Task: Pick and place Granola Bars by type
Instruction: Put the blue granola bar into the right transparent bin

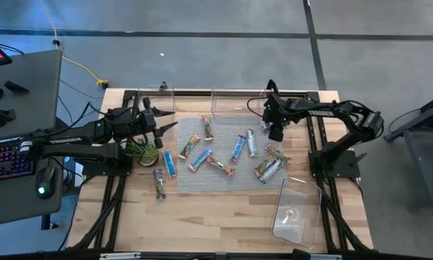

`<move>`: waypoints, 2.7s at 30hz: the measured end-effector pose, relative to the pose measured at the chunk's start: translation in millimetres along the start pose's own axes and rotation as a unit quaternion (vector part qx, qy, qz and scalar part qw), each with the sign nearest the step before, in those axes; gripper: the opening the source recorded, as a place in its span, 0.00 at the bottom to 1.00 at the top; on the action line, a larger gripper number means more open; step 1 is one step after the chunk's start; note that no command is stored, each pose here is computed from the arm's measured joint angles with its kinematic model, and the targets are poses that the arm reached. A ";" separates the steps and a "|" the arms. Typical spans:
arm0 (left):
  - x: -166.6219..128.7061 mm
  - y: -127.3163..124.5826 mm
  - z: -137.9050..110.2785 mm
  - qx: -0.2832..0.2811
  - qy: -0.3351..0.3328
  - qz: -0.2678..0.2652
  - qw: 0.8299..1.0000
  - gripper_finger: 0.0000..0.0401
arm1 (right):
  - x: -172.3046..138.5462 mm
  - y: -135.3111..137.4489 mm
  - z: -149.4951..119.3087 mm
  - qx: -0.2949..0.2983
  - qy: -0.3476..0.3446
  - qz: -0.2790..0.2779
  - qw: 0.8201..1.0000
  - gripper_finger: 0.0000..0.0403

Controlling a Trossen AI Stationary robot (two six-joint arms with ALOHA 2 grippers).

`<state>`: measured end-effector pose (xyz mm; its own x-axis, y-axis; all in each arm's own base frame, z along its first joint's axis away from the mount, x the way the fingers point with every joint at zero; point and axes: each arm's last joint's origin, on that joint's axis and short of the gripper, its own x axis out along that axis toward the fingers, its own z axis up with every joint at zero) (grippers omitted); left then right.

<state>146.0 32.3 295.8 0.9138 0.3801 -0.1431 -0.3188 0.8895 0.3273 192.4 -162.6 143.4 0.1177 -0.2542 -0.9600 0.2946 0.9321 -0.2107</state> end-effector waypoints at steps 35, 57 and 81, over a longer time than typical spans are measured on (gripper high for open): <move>0.0 -0.6 0.2 0.000 -0.003 -0.011 1.000 0.42 | -8.3 30.6 -5.4 -0.076 0.044 0.057 0.995 0.01; 0.0 -0.5 0.4 0.000 -0.004 -0.010 1.000 0.42 | -136.3 27.9 19.3 -0.001 -0.423 -0.049 0.905 0.00; -0.1 0.1 2.5 -0.042 -0.014 -0.008 0.999 0.42 | -55.4 -15.7 191.0 0.088 -0.173 -0.108 0.975 0.00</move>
<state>146.5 31.7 298.3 0.9255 0.3589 -0.1209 -0.3226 0.9143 0.2449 362.4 -212.4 235.2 0.3395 -0.5400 -0.7701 0.5027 0.7962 -0.3367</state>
